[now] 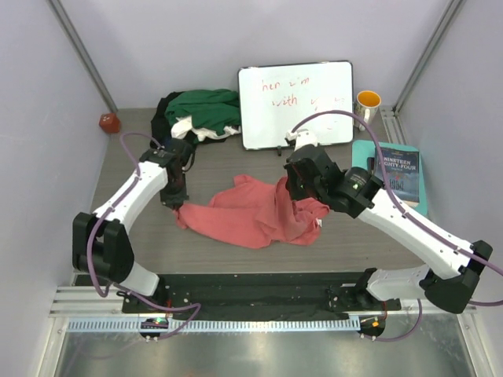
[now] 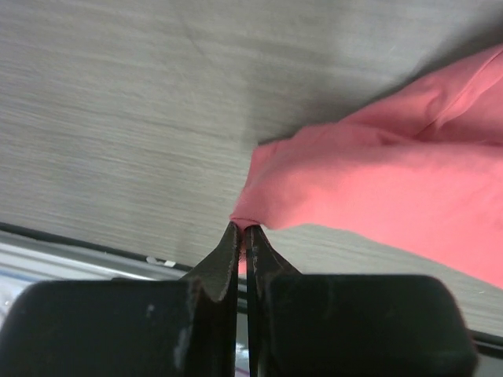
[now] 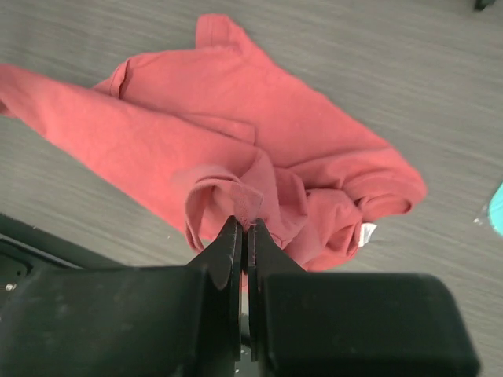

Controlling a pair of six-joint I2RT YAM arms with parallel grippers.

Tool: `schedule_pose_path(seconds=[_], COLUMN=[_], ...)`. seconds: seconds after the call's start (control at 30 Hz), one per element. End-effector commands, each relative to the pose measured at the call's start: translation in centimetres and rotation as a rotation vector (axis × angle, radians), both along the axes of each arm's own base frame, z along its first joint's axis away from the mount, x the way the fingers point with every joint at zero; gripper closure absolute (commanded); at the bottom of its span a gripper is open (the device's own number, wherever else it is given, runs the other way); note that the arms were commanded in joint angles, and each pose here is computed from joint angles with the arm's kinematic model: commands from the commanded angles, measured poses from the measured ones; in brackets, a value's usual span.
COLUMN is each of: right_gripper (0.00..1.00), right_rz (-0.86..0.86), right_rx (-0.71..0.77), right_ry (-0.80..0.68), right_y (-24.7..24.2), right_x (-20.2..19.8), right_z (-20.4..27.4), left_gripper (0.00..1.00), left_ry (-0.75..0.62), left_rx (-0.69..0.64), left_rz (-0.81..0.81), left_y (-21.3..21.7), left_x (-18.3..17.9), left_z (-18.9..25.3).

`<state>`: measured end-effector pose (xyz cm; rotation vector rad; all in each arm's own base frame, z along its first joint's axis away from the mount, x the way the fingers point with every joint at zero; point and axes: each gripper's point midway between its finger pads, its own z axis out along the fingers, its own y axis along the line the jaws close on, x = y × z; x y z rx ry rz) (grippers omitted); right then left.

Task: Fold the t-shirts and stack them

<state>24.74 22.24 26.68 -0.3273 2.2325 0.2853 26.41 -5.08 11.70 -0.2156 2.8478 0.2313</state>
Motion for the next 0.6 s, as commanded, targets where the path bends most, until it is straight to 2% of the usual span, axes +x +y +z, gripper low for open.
schedule_pose_path(seconds=[0.0,0.27,0.3,0.33,0.4,0.43,0.47,0.57], right_gripper=[0.99,0.99,0.99,0.99,0.99,0.99,0.99,0.99], right_rz=[0.001,-0.009,-0.012,-0.012,-0.017,-0.020,-0.026,-0.030], right_rx=[0.154,0.166,0.156,0.161,0.168,0.176,0.180,0.193], right_ry=[0.014,0.132,0.148,0.152,0.150,0.143,0.129,0.110], right_y=[0.4,-0.2,-0.5,-0.6,-1.1,-1.2,-1.5,-1.8], right_x=[-1.6,-4.0,-4.2,-4.5,-4.8,-4.9,-4.9,-4.9], right_z=[1.7,-0.6,-1.1,-1.0,-0.7,-0.5,-0.1,1.0], left_gripper=[1.00,1.00,0.96,0.83,0.76,0.65,0.60,0.56], left_ry=[0.118,0.205,0.212,0.214,0.187,0.164,0.143,0.075], left_rx=[0.021,0.130,0.128,0.120,0.090,0.071,0.048,-0.019], left_rz=[-0.058,-0.075,-0.087,-0.085,-0.082,-0.077,-0.077,-0.063], left_y=[-1.1,-1.4,-1.8,-1.9,-2.5,-2.9,-3.4,-4.7], left_x=[-2.1,-4.7,-4.9,-5.0,-4.6,-4.0,-3.7,-2.3], left_z=[-2.9,-5.2,-5.2,-5.3,-5.0,-4.5,-4.0,-1.0])
